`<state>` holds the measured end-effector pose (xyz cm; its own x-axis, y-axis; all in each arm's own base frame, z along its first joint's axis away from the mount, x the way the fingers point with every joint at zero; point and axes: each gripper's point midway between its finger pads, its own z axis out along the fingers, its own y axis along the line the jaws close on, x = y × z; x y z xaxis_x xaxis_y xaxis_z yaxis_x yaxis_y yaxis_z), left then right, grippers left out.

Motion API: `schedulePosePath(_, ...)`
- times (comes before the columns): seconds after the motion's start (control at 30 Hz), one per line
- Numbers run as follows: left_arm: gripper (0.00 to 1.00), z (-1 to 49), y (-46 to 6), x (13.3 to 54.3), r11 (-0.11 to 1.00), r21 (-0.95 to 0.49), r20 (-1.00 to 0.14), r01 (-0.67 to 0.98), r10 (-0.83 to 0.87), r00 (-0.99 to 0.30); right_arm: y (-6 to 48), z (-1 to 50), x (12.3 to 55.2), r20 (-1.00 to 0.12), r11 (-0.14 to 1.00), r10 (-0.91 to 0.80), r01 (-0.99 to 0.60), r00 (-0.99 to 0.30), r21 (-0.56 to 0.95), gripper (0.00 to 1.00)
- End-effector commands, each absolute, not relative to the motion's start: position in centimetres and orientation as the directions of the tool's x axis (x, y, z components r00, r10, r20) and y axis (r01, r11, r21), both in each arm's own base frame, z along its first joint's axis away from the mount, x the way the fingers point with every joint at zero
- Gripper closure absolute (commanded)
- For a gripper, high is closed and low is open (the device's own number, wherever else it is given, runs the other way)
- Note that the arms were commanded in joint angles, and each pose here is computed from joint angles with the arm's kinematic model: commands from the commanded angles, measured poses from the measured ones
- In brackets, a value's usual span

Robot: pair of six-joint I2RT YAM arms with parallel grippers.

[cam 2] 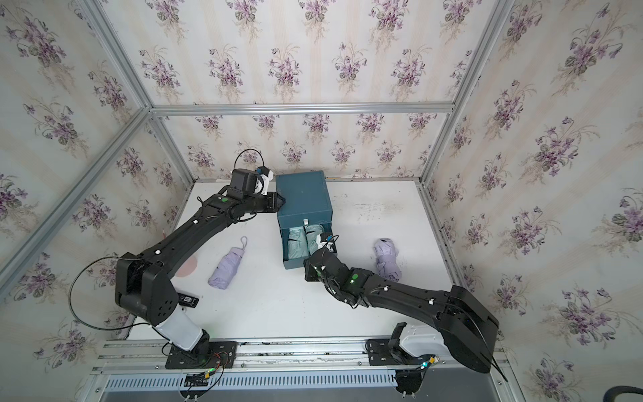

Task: Place the umbrella in the drawer by color
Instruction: Close the drawer in the storage box.

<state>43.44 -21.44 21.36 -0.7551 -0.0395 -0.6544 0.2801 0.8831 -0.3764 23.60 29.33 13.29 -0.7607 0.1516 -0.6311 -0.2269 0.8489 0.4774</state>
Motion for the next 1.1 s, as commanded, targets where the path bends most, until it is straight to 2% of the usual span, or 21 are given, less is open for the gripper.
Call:
schedulePosePath(0.0,0.62,14.6,-19.0,38.1,0.935,-0.282,-0.404,0.216,0.089,-0.911,28.2,13.2,24.6,-0.665,0.893,0.138,-0.198,-0.734,0.403,0.67)
schedulePosePath(0.1,0.63,14.4,-19.0,38.1,0.936,-0.274,-0.400,0.221,0.098,-0.911,27.8,12.8,24.3,-0.657,0.895,0.135,-0.193,-0.741,0.402,0.48)
schedulePosePath(0.2,0.63,14.3,-18.9,38.1,0.938,-0.272,-0.392,0.214,0.095,-0.915,28.2,11.9,23.6,-0.632,0.877,0.131,-0.208,-0.764,0.432,0.43)
schedulePosePath(0.27,0.64,14.2,-19.0,38.1,0.937,-0.275,-0.384,0.214,0.098,-0.918,28.4,11.4,23.5,-0.622,0.872,0.127,-0.212,-0.773,0.442,0.48)
schedulePosePath(0.33,0.64,14.1,-19.0,38.2,0.938,-0.271,-0.382,0.217,0.102,-0.919,28.6,11.6,24.0,-0.631,0.870,0.125,-0.222,-0.766,0.441,0.62)
schedulePosePath(0.5,0.65,14.3,-18.9,37.9,0.939,-0.267,-0.379,0.218,0.105,-0.919,29.3,12.8,25.5,-0.645,0.853,0.133,-0.245,-0.753,0.461,0.87)
schedulePosePath(0.6,0.65,14.3,-18.7,37.9,0.941,-0.256,-0.380,0.221,0.112,-0.918,29.9,13.7,26.2,-0.661,0.844,0.126,-0.271,-0.740,0.464,0.98)
schedulePosePath(1.03,0.68,12.5,-18.7,36.0,0.945,-0.225,-0.334,0.237,0.154,-0.930,31.8,14.9,31.4,-0.700,0.792,0.192,-0.313,-0.687,0.524,1.00)
schedulePosePath(1.07,0.68,12.3,-18.7,35.9,0.945,-0.224,-0.329,0.239,0.158,-0.931,32.2,14.8,32.1,-0.708,0.794,0.189,-0.318,-0.681,0.518,0.97)
